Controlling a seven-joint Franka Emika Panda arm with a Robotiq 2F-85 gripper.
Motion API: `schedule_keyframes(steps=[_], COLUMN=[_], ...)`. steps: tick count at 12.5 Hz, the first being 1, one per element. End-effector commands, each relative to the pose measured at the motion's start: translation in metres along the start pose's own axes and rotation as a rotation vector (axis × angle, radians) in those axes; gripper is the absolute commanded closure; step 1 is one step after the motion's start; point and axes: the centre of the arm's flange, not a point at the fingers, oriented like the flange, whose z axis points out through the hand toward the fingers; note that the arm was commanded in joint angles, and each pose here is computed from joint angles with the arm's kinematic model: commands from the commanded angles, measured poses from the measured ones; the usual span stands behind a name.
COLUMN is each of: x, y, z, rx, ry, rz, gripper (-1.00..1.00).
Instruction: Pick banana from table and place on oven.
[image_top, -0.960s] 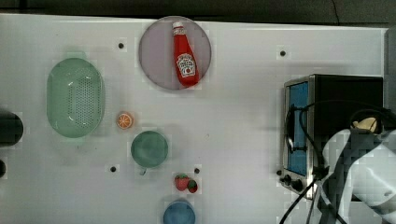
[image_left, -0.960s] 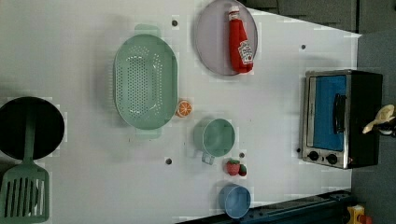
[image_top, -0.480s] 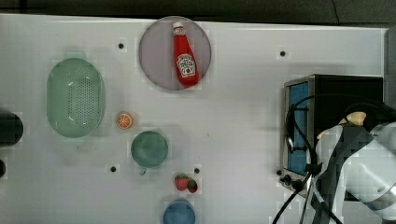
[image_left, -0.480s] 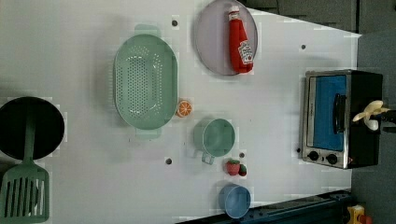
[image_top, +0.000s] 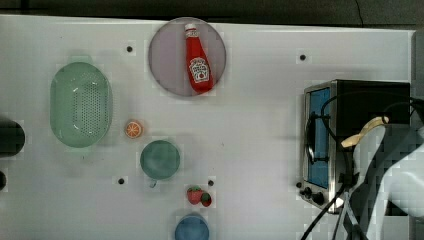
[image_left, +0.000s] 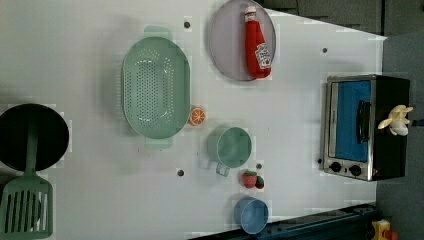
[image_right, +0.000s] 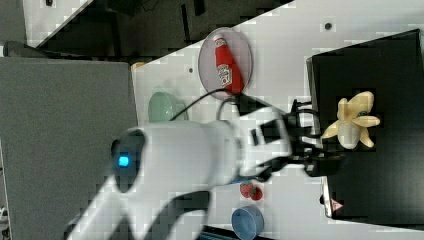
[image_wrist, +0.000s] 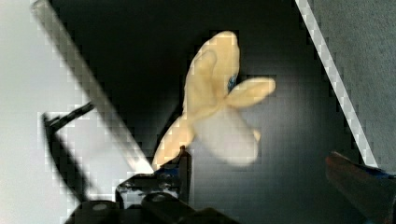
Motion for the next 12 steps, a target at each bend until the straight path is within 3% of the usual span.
schedule_keyframes(steps=[1, 4, 8, 12], x=[-0.012, -0.035, -0.080, -0.113], y=[-0.037, -0.091, -0.189, -0.249], z=[-0.108, -0.160, -0.195, -0.219], rx=[0.104, 0.159, 0.147, 0.142], ry=[0.087, 0.080, -0.020, -0.020], rz=[-0.060, 0.084, 0.301, 0.430], gripper=[-1.00, -1.00, -1.00, -1.00])
